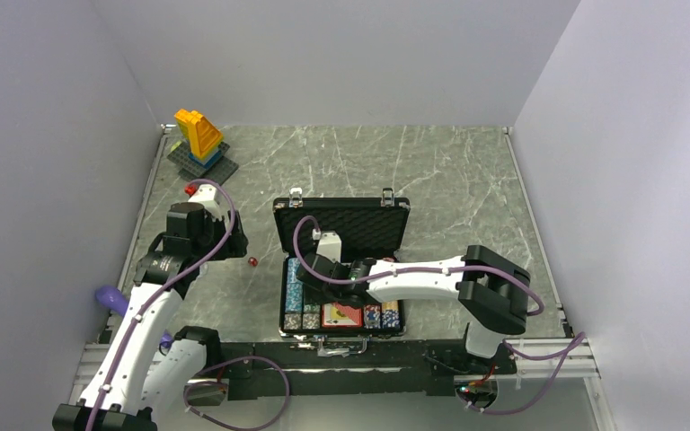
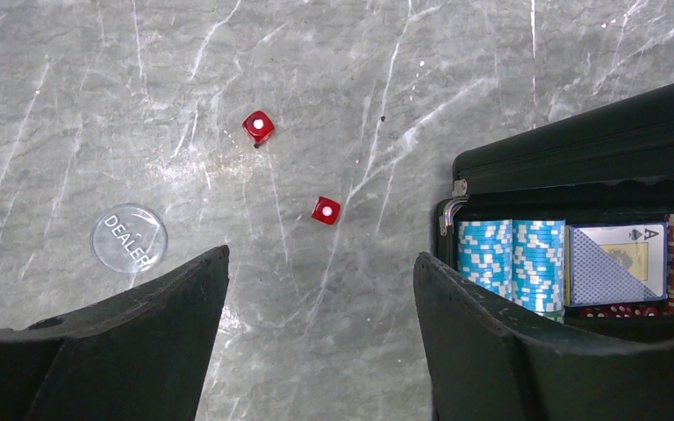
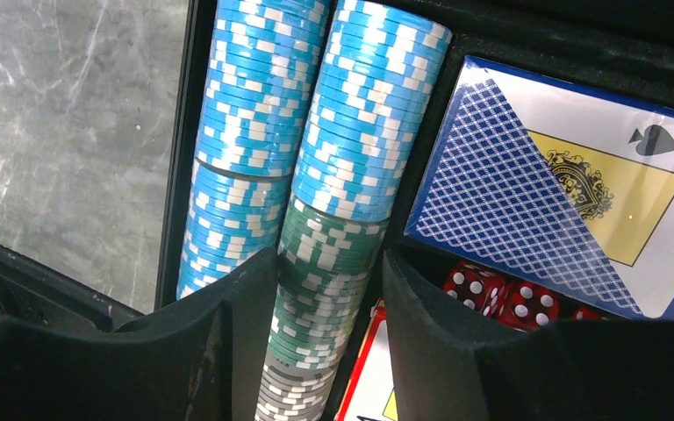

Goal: Pack up texas hold em set

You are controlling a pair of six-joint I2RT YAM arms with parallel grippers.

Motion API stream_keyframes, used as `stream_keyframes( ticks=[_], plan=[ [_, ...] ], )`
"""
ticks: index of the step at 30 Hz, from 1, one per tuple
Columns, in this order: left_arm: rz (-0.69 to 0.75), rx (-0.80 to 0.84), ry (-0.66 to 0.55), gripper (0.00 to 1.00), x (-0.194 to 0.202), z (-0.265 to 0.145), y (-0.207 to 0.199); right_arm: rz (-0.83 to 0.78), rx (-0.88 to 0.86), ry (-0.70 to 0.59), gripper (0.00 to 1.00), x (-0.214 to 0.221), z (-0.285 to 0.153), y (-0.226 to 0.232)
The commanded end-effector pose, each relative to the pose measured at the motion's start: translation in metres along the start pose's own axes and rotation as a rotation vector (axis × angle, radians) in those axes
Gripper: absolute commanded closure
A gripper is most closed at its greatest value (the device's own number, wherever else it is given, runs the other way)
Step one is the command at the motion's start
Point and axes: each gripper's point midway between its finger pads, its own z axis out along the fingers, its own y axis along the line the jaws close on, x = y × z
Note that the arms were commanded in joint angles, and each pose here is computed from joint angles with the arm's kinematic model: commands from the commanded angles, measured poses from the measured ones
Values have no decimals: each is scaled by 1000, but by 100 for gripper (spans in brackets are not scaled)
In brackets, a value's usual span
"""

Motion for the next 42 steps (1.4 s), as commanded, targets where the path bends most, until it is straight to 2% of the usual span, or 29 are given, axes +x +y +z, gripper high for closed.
stream_keyframes(
  ticks=[1, 6, 13, 18, 25, 33, 42],
  plan=[
    [12, -6, -44, 19, -9, 0, 2, -45, 129, 23, 50, 10, -1, -33],
    [13, -7, -45, 18, -9, -1, 2, -50, 149, 28, 50, 12, -1, -39],
    [13, -20, -37, 18, -7, 1, 4, -62, -43, -39, 42, -1, -13, -11],
    [13, -20, -36, 18, -6, 1, 5, -41, -93, -92, 40, -14, -25, -5],
    [14, -21, -33, 18, -6, 1, 5, -14, -60, -102, 43, -14, -25, -15],
    [13, -21, -32, 18, -6, 2, 5, -35, -7, -64, 56, -7, -15, -19],
    [12, -21, -34, 18, -6, 1, 5, -45, 121, -9, 62, 1, -7, -38]
  ],
)
